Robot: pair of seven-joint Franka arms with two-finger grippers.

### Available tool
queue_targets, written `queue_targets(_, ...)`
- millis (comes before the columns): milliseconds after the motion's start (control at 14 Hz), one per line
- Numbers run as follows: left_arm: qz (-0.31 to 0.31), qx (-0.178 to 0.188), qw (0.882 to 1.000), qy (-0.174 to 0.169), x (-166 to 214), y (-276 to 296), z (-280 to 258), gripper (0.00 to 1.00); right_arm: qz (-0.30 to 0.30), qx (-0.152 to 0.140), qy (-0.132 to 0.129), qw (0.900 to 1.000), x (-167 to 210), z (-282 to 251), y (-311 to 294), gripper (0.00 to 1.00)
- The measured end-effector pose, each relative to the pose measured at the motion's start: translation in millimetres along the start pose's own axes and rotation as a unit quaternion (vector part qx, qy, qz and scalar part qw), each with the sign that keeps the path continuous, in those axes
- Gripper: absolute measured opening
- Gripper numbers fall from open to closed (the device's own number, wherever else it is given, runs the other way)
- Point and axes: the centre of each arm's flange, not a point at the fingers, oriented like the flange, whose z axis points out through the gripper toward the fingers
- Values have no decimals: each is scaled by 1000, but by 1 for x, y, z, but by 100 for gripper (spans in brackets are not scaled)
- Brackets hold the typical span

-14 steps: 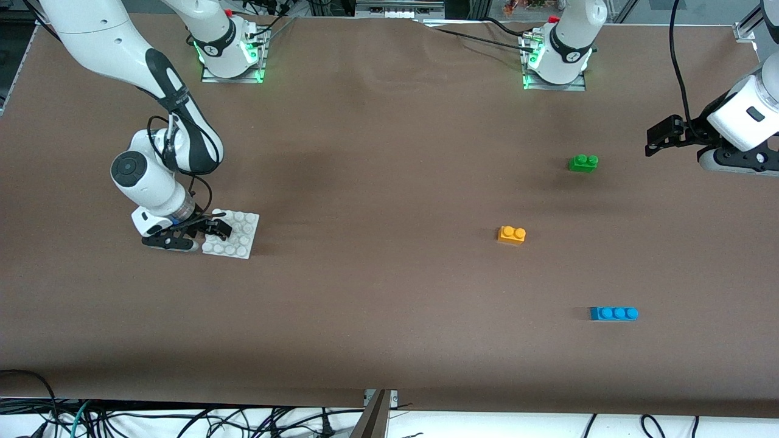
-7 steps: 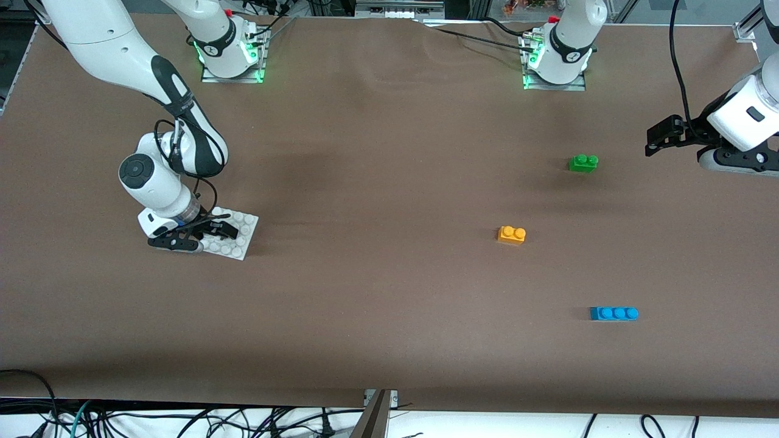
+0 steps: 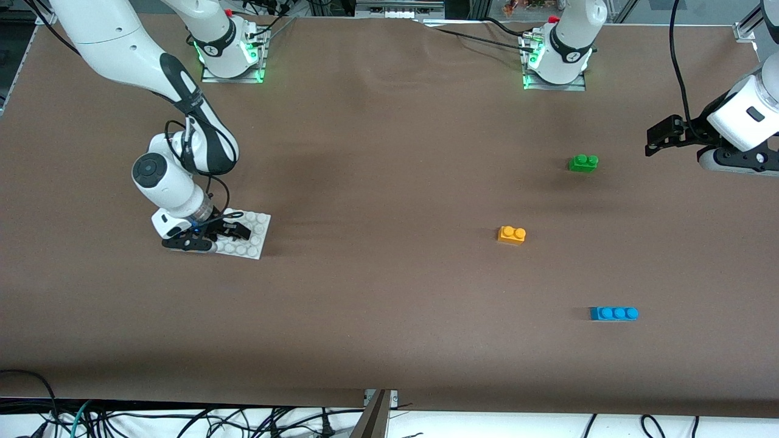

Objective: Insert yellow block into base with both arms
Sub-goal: 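Push the white base plate with the right gripper toward the yellow block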

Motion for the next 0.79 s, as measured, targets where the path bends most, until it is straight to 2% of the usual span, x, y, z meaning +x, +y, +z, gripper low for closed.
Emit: queue_targets(788,0,0,1000,-2,0,0,0,100,7,24,16,1000,-9,6,-110,69)
